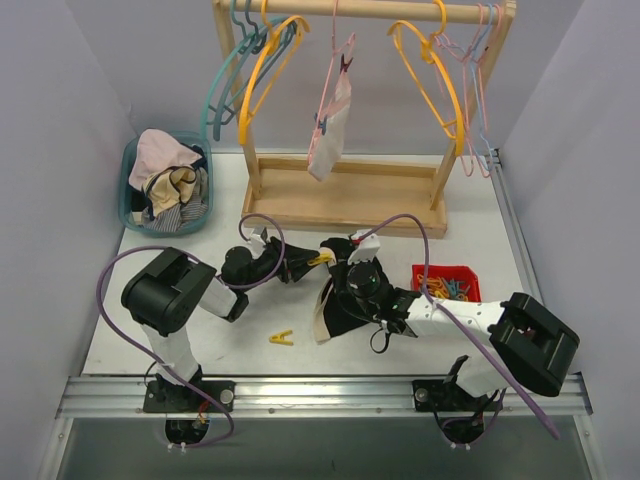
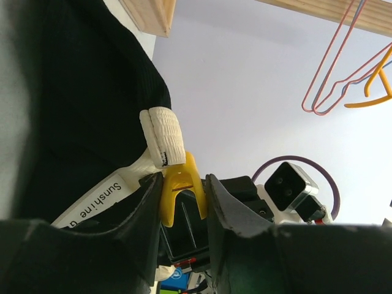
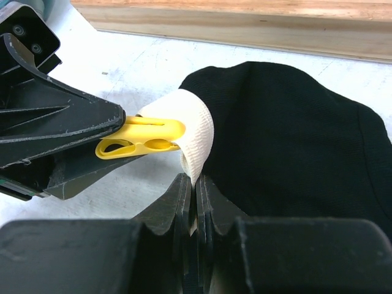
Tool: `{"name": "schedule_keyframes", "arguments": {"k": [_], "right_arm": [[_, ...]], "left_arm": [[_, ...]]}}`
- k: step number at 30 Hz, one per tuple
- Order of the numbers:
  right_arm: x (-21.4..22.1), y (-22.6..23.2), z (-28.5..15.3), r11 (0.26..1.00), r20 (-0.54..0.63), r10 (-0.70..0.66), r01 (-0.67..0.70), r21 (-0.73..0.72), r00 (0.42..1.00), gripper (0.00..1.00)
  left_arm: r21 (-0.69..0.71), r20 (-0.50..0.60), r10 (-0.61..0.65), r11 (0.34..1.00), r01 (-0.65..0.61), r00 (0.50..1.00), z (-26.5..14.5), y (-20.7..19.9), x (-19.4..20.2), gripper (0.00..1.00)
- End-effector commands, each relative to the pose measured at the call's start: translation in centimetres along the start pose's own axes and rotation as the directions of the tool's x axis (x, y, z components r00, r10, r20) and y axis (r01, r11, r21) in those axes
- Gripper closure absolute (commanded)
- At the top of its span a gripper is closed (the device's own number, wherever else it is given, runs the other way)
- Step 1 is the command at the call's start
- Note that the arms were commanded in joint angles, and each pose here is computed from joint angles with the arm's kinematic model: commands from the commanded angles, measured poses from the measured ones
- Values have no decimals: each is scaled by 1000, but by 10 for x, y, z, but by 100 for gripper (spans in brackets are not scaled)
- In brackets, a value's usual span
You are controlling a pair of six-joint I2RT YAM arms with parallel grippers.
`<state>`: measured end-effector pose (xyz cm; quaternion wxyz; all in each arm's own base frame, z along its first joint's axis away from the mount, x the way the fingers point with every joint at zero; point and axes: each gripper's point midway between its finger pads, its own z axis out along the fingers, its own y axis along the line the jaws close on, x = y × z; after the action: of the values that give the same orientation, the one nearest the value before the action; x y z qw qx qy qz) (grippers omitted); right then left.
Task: Remove the underwear clipped to the hanger
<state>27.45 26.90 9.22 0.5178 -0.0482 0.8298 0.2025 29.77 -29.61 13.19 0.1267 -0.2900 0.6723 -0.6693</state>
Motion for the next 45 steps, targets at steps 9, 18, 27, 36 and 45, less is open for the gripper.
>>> {"name": "schedule_keyframes", "arguments": {"k": [9,18,27,36,45], "right_arm": [[-16,-30,-3,990,49,0,-7,140,999,100],[-28,-50,-18,981,66,15,-28,192,998,100],[-49,-31,-23,993,46,-26,21,120,999,100],[-34,-11,-8,997,-33,-56,57,42,998,100],[-29,9,5,995,-78,-97,95,-27,992,100]], "left_arm": [[208,-37,133,970,-123,990,-15,-53,13,97],[17,-98,236,972,-236,967,-34,-5,11,95],[-372,-110,531,762,-530,841,-63,42,-15,66],[-514,-192,621,596,-617,760,-95,48,-19,43],[-589,-180,679,505,-631,712,-129,45,-18,26]]}}
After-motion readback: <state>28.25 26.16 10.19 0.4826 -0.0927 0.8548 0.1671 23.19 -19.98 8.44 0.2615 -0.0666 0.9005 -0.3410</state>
